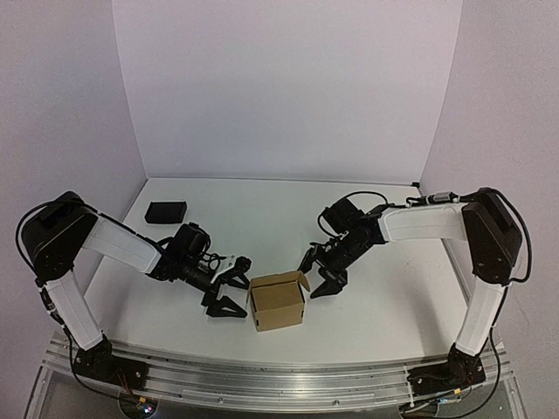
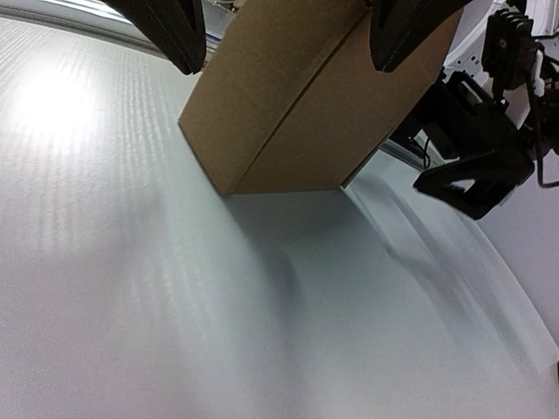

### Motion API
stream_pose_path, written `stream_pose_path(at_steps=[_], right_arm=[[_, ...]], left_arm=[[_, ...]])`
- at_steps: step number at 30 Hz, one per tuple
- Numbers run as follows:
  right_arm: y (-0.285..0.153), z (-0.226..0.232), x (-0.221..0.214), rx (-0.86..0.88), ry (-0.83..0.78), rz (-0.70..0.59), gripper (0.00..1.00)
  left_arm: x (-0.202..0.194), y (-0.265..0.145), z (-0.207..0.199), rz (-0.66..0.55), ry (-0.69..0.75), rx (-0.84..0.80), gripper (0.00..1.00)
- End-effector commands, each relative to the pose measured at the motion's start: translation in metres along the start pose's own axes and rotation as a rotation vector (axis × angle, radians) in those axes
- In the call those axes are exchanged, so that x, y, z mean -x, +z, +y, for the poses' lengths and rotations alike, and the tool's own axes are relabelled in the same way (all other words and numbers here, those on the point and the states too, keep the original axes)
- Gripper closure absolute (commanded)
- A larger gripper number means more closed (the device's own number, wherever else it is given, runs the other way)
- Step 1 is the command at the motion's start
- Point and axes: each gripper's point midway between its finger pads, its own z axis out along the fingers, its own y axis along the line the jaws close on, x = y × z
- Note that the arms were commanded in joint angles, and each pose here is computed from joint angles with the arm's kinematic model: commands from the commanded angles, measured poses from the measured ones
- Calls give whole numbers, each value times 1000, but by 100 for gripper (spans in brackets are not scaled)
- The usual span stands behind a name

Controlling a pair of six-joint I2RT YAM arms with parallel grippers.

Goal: Fold the paper box

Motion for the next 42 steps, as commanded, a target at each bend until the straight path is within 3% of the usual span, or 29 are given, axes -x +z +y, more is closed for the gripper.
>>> stream_pose_path(at_steps=[1, 10, 12, 15, 18, 21, 24, 26, 31, 42], right_arm=[[-30, 7, 6, -29, -117, -91, 35], [-60, 10, 26, -40, -184, -198, 39], [-73, 9, 32, -62, -221, -247, 52], [-84, 10, 29, -82, -301, -273, 84], [-84, 15, 18, -49, -331, -226, 100], [-82, 17, 8, -34, -351, -199, 100], [-77, 25, -2, -12, -373, -158, 100], [-71, 31, -10, -3, -392, -127, 100], [-55, 35, -24, -3, -408, -65, 100], [-48, 26, -31, -21, -396, -43, 100]], left_arm=[[30, -15, -5, -51, 84, -5, 7], [44, -26, -17, -63, 107, -28, 7], [49, -31, -22, -68, 120, -28, 7], [47, -40, -27, -24, 76, -1, 9], [61, -59, -27, -46, 76, 82, 33], [75, -70, -41, -98, 102, 82, 67], [74, -64, -42, -107, 45, 46, 88], [69, -57, -34, -69, -3, 35, 98], [57, -44, -23, 0, 24, 36, 100], [73, -31, -45, -33, 98, -53, 100]])
